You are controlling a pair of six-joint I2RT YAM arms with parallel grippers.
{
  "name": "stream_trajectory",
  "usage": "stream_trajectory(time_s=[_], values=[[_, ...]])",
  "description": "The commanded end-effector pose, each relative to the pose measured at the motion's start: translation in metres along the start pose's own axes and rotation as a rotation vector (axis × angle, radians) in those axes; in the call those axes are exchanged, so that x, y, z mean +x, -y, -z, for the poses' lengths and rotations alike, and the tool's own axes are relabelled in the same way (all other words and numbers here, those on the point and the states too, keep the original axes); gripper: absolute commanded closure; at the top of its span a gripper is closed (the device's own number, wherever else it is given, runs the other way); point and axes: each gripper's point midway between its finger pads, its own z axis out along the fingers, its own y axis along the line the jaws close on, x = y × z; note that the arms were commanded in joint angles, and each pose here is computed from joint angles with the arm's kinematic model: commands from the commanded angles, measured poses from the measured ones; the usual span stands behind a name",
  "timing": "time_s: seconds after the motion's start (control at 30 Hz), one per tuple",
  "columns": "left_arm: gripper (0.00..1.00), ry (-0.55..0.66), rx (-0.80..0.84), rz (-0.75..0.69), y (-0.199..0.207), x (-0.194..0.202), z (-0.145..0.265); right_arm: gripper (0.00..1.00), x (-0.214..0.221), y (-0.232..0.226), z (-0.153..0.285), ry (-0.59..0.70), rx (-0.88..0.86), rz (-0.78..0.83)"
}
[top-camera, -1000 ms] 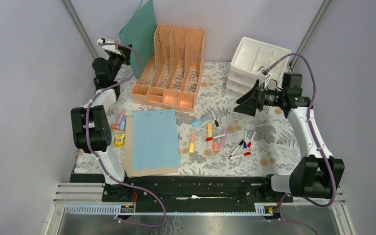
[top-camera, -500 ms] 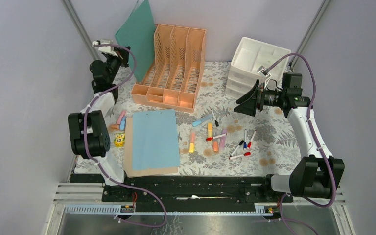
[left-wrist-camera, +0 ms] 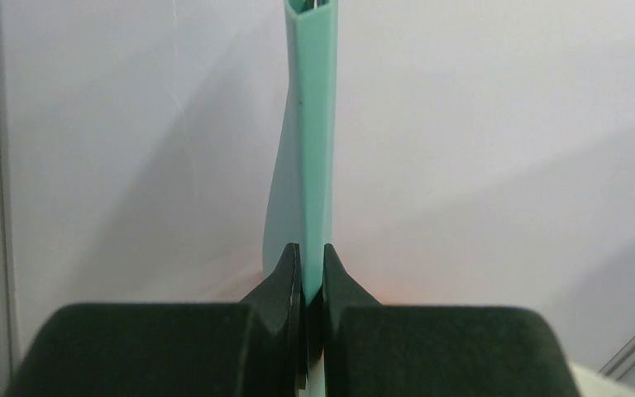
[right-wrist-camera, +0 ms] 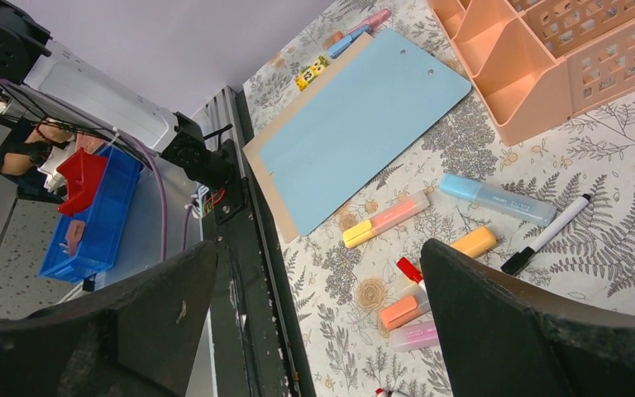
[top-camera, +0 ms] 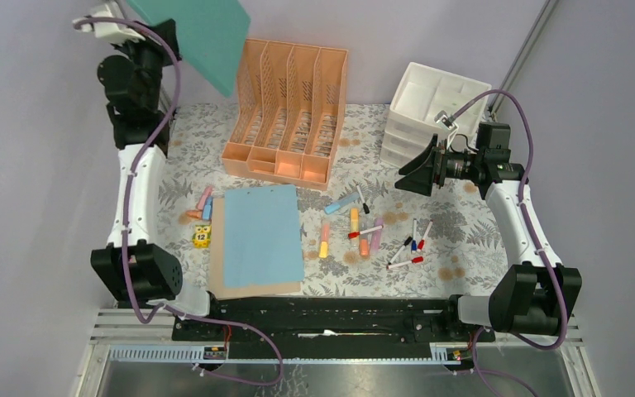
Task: Organize the desk
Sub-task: Place the folder in the storage box.
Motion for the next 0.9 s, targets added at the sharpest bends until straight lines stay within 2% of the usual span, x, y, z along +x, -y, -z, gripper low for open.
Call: stream_trajectory(time_s=[0.0, 0.13, 0.3, 0.37, 0.53, 0.87], values=[[1.0, 0.042, -0.14, 0.164, 0.002, -0.057, 0.008, 0.0, -0.006, -0.008, 0.002, 0.018, -0.033, 0.027], [1.0, -0.015, -0.237, 0.309, -0.011, -0.064, 0.005, 0.0, -0.006, -0.01, 0.002, 0.021, -0.038, 0.028], [1.0, -0.065, -0.186, 0.542, -0.015, -0.072, -0.003, 0.0, -0.007, -0.014, 0.003, 0.024, -0.04, 0.036], [1.0, -0.075, -0.18, 0.587, -0.021, -0.069, -0.005, 0.0, -0.007, -0.015, 0.003, 0.025, -0.041, 0.039], [1.0, -0.145, -0.133, 0.74, -0.034, -0.042, -0.011, 0.0, -0.006, -0.018, 0.004, 0.026, -0.04, 0.048], [1.0, -0.198, -0.171, 0.691, -0.064, -0.004, -0.02, 0.0, -0.007, -0.019, 0.004, 0.027, -0.043, 0.054]])
